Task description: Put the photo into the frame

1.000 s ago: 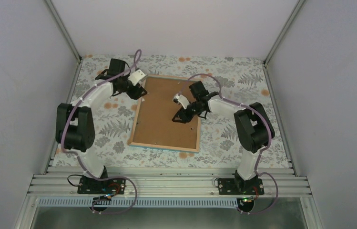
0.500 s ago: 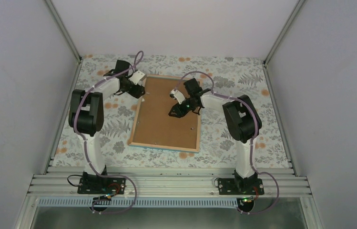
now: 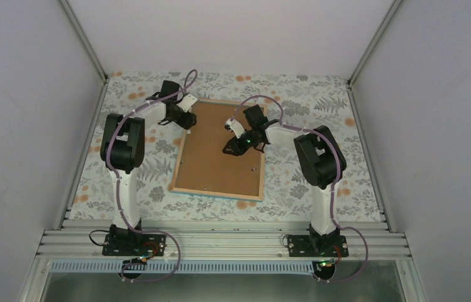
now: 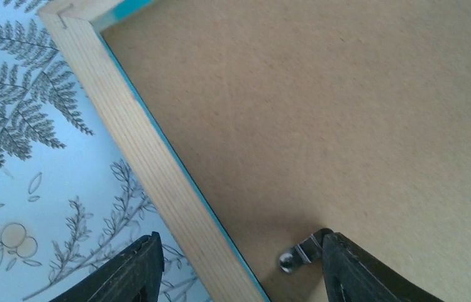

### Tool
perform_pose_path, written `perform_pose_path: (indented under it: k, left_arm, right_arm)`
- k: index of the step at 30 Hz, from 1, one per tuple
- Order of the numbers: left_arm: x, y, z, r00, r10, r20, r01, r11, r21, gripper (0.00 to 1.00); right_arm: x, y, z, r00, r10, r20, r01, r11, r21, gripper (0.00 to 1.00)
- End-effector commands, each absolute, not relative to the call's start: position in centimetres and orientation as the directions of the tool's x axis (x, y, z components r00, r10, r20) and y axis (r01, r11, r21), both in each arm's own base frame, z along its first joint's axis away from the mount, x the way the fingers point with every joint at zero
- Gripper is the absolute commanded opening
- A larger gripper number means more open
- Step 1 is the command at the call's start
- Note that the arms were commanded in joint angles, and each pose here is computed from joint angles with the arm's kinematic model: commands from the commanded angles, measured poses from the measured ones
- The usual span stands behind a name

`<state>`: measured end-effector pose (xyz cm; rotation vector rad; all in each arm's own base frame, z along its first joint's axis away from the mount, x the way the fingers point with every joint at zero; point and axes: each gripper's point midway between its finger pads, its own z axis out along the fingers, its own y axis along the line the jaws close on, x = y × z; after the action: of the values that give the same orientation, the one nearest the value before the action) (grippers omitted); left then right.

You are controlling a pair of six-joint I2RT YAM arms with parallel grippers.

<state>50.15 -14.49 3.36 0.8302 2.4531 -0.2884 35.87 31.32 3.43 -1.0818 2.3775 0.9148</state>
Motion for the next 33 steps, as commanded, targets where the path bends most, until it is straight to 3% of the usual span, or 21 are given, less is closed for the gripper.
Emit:
perform_pose_path:
  k: [1,11,19,33]
  left_arm:
    - [51.9,-13.9,2.9,-0.690,0.473,-0.549,0.564,0.825,0.002,0.61]
    - [52.2,-13.0,2.1,-0.721,0.467,-0.512,0.529,0.848,0.029,0.33]
    - [51.1,-12.6,2.1,-0.712,0.503,-0.490,0.555,0.830,0.046,0.26]
    - [46.9,-12.2,1.1,-0.699,0.598,-0.393,0.622,0.779,0.079,0.27]
  right_arm:
    - [34.2,29.8,0.8,-0.664,-0.567,-0.487,-0.747,0.535,0.394,0.37]
    - [33.6,29.1,0.4,-0.661,-0.580,-0.476,-0.749,0.542,0.380,0.37]
    - [33.6,29.1,0.4,-0.659,-0.582,-0.476,-0.751,0.543,0.375,0.37]
    - [31.9,28.8,0.2,-0.667,-0.590,-0.454,-0.745,0.527,0.409,0.37]
